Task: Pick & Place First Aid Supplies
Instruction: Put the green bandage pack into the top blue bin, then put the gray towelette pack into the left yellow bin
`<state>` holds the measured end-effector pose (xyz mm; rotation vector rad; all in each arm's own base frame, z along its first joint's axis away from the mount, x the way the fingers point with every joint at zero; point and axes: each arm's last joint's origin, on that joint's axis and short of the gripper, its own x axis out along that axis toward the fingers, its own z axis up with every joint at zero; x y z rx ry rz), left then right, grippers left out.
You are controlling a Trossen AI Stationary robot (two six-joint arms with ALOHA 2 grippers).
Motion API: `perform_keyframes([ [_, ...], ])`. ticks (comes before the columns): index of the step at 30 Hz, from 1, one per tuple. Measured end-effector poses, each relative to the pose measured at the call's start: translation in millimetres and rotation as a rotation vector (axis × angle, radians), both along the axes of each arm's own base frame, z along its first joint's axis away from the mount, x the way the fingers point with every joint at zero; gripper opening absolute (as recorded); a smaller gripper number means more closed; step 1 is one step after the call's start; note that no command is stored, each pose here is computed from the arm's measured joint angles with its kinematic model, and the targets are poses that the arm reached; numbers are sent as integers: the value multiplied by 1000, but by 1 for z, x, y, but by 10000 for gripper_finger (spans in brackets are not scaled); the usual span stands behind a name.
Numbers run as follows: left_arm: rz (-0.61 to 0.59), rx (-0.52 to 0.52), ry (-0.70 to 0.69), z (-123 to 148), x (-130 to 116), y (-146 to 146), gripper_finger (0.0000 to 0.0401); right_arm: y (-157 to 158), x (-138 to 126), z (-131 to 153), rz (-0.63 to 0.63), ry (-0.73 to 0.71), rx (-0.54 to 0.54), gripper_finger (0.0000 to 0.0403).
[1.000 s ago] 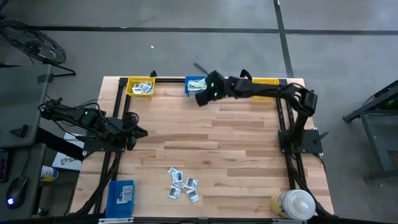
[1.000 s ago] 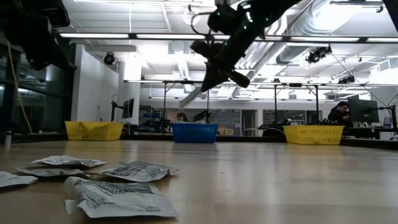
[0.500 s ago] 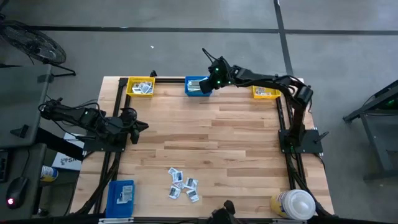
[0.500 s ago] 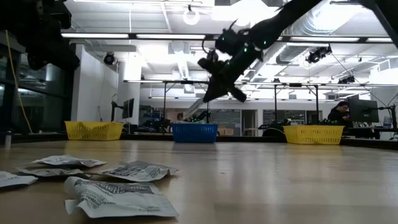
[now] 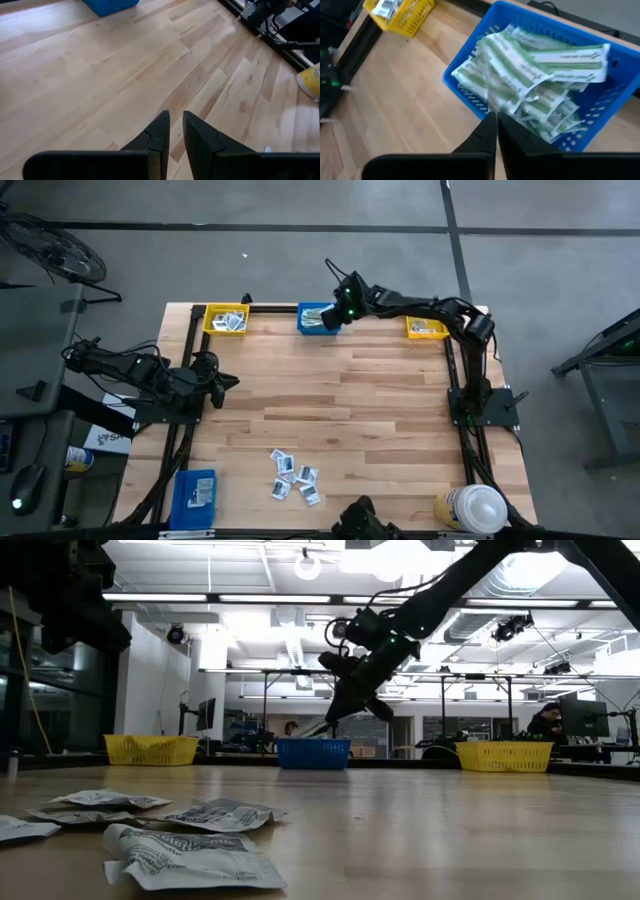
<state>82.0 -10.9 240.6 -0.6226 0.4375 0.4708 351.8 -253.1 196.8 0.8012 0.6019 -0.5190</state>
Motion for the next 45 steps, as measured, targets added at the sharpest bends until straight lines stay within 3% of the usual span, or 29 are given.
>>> perform_keyframes([
  [4, 0, 0, 0, 0, 0, 0, 53, 0, 1, 0, 24, -8, -4, 39],
  [13, -1, 0, 0, 0, 0, 0, 53, 1, -2, 9, 36, -29, -12, 155],
  [21, -50, -7, 7, 0, 1, -1, 53, 30, -14, 58, 122, -48, -46, 176],
  [27, -86, -12, 16, 0, 1, -2, 53, 101, -3, 84, 250, 17, -83, 177],
  [36, -218, 1, 25, 2, 5, -7, 53, 237, 20, 75, 466, 169, -115, 177],
  [40, -249, -7, 56, 0, 10, -9, 53, 290, 22, 69, 425, 178, -109, 177],
  [45, -344, -6, 28, 2, 28, -17, 53, 340, 23, 53, 271, 177, 14, 160],
])
